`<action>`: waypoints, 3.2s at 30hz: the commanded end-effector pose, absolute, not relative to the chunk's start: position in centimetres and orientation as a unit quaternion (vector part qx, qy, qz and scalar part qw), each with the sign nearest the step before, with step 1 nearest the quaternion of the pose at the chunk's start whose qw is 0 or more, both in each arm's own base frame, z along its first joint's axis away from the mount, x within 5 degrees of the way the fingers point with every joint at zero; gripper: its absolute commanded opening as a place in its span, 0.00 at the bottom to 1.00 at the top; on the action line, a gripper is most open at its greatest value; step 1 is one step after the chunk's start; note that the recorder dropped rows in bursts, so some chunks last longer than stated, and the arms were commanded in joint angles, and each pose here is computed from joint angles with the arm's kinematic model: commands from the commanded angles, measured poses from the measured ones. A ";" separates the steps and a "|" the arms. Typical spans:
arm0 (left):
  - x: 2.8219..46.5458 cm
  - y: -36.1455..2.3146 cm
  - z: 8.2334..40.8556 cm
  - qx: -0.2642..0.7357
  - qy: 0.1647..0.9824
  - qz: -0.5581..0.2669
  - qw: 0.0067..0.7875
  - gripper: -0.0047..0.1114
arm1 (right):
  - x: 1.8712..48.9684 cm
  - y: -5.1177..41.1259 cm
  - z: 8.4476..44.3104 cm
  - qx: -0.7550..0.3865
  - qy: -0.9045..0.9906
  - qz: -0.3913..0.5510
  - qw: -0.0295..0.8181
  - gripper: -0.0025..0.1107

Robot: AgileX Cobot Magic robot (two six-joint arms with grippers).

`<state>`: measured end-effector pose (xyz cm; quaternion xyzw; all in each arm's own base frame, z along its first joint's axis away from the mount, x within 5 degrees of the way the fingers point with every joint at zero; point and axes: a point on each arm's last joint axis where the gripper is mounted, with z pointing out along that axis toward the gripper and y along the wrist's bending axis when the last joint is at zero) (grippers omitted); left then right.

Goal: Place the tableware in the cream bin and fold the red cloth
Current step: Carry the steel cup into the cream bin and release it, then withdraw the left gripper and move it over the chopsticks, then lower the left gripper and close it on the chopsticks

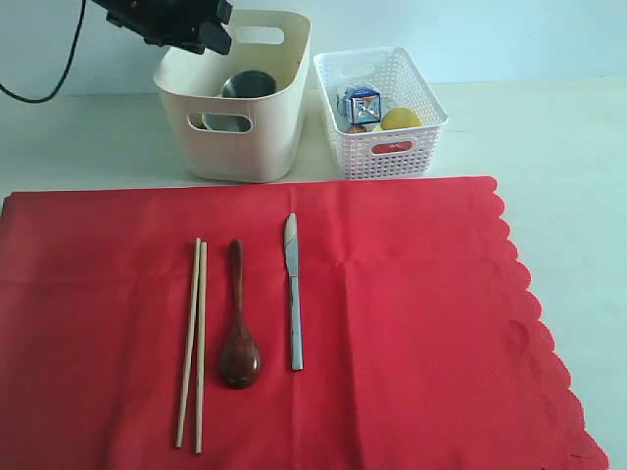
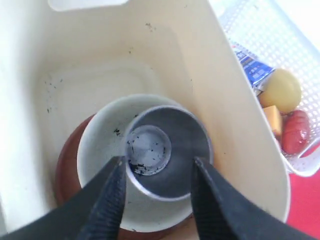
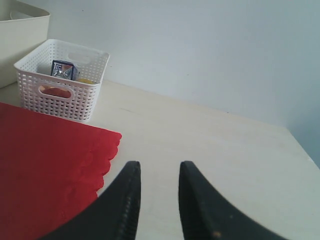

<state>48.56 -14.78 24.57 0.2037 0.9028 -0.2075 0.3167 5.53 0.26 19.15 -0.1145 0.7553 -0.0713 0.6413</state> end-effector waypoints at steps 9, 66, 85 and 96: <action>44.7 -13.6 32.2 0.204 0.910 -0.181 0.313 0.40 | 5.5 0.2 19.1 -0.112 0.752 -0.073 0.645 0.26; 24.9 -17.9 18.5 0.199 0.968 -0.065 0.142 0.40 | 5.5 0.2 19.1 -0.111 0.753 -0.071 0.645 0.26; 25.8 -19.2 12.8 0.108 0.989 -0.052 0.092 0.40 | 5.5 0.5 19.1 -0.080 0.756 -0.027 0.650 0.26; 25.9 -19.3 10.7 0.086 0.993 -0.043 0.073 0.40 | 5.5 0.5 19.1 -0.083 0.755 -0.032 0.649 0.26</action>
